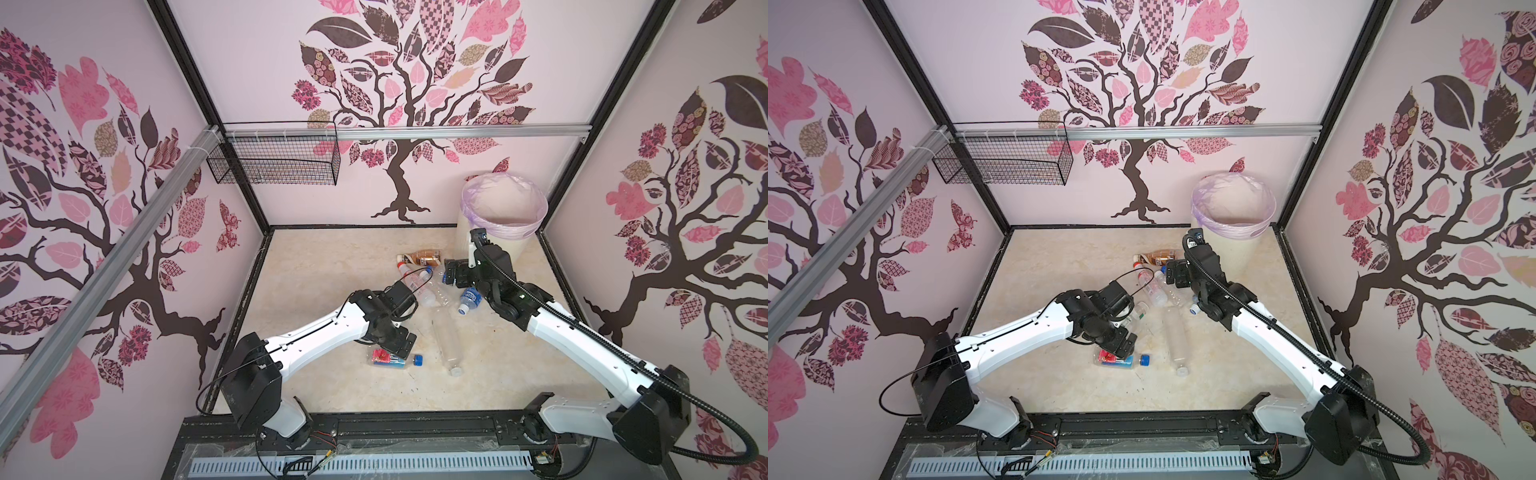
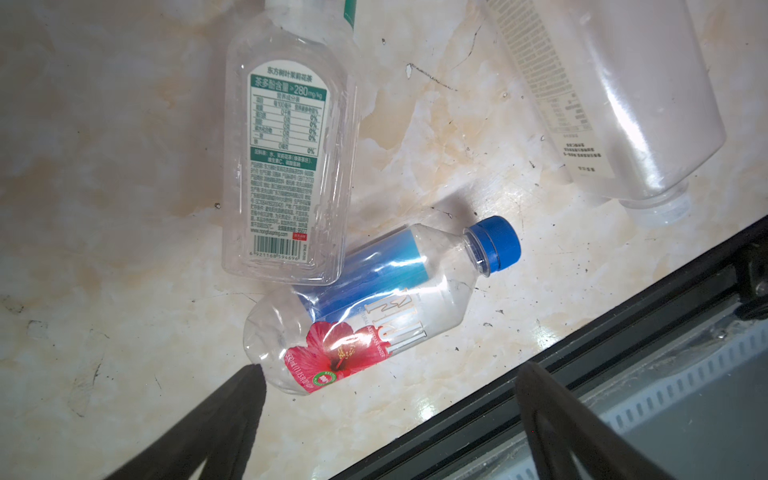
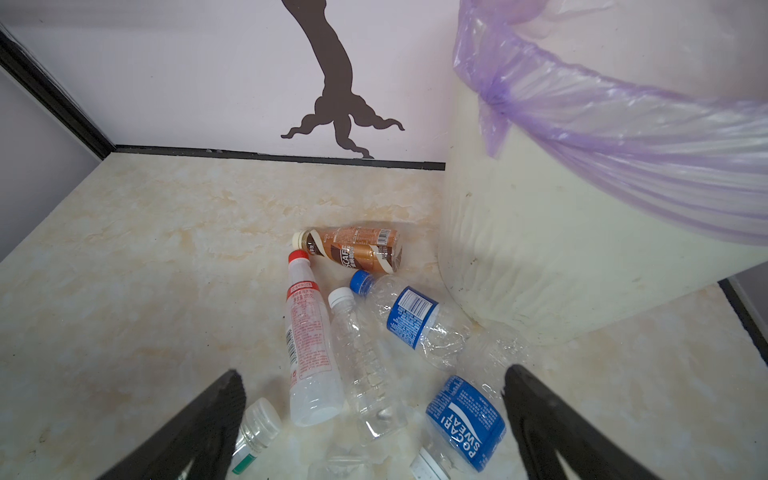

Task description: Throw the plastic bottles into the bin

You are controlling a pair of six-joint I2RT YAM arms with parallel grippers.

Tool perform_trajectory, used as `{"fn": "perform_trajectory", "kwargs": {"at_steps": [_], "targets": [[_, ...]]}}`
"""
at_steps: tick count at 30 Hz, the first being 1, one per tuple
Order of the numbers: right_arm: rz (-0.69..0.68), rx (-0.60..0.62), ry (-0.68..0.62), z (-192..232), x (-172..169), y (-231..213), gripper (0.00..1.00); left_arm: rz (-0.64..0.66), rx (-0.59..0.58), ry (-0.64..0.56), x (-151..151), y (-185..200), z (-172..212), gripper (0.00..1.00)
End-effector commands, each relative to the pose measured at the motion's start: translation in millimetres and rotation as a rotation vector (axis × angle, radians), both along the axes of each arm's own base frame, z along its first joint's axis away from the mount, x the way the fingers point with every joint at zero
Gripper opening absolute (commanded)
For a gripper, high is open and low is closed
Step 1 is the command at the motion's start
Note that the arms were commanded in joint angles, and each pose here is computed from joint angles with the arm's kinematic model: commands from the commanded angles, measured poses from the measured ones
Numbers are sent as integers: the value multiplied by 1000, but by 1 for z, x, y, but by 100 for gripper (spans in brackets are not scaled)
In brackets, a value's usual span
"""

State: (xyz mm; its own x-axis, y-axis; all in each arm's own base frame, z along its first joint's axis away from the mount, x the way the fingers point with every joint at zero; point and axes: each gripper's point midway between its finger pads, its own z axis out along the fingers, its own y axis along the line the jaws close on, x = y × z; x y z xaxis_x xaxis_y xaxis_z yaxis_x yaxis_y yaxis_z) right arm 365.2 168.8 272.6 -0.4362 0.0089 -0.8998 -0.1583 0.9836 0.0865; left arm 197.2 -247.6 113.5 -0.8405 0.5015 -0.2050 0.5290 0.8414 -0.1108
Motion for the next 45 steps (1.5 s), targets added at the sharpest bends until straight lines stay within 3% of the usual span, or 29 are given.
{"fn": "perform_trajectory", "kwargs": {"at_steps": [1, 11, 19, 45], "targets": [[-10, 19, -3, 7, -6, -7, 100, -44, 27, -22, -5, 2, -9, 98], [-40, 24, 23, 2, -3, -18, 99, -78, 55, -25, -11, 3, -25, 98], [-45, 40, 23, 2, -2, -22, 99, -80, 146, -45, -10, 14, -44, 98], [-40, 48, 12, 4, -3, -24, 99, -97, 275, -99, -1, 16, -55, 98]]}}
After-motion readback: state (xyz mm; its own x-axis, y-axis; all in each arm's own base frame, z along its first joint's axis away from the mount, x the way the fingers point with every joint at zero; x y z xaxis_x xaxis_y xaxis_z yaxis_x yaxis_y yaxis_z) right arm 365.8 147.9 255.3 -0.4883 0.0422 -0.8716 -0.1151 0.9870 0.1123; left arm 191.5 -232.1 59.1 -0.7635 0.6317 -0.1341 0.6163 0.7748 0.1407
